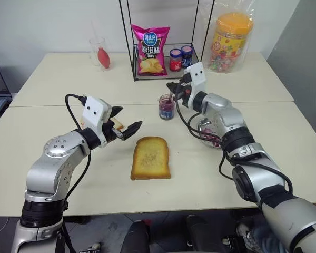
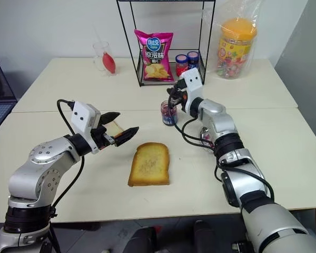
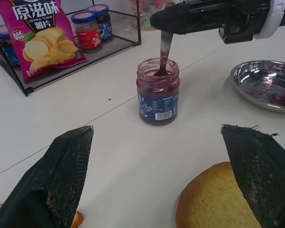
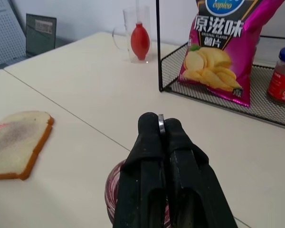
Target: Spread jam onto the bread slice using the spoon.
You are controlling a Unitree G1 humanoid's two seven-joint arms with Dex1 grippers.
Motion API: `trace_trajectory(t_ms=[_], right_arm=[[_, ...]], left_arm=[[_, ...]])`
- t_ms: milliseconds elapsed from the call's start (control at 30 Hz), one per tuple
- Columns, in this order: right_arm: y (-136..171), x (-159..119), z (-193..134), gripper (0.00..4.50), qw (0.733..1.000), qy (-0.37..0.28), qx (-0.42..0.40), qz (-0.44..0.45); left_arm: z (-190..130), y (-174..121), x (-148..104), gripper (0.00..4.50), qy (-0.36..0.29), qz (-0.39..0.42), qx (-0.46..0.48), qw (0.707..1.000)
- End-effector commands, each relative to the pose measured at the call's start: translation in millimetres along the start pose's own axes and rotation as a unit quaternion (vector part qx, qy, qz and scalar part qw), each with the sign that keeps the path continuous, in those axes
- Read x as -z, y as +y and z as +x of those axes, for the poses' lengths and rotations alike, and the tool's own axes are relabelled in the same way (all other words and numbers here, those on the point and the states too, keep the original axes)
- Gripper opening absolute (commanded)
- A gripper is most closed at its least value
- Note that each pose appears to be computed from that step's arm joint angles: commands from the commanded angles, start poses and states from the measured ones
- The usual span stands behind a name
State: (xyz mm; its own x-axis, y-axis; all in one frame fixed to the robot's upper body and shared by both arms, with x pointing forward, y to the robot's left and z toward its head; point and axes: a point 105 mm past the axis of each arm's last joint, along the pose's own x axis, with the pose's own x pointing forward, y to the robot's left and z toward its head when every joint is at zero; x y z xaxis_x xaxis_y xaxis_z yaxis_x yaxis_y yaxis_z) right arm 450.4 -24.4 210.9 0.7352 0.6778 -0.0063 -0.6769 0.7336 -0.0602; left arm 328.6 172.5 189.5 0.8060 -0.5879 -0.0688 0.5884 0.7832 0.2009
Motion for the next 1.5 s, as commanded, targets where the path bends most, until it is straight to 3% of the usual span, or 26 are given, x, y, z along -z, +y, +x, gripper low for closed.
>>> trace_trajectory(t_ms=[33, 467, 900, 1500], right_arm=[[1, -19, 6, 0.03, 1.000, -0.022, 0.006, 0.005], [7, -12, 11, 0.03, 0.990, 0.018, 0.000, 0.142], [-7, -35, 6, 0.03, 0.968, -0.017, 0.019, 0.252], [-22, -36, -1, 0.03, 0.963, -0.024, 0.044, 0.265]], left_arm=[[1, -2, -16, 4.50, -0.025, 0.018, 0.000, 1.000], [3, -4, -15, 4.50, -0.026, 0.017, 0.001, 0.999], [8, -5, -15, 4.50, -0.029, 0.019, 0.002, 0.999], [11, 8, -18, 4.50, -0.037, 0.017, -0.018, 0.999]])
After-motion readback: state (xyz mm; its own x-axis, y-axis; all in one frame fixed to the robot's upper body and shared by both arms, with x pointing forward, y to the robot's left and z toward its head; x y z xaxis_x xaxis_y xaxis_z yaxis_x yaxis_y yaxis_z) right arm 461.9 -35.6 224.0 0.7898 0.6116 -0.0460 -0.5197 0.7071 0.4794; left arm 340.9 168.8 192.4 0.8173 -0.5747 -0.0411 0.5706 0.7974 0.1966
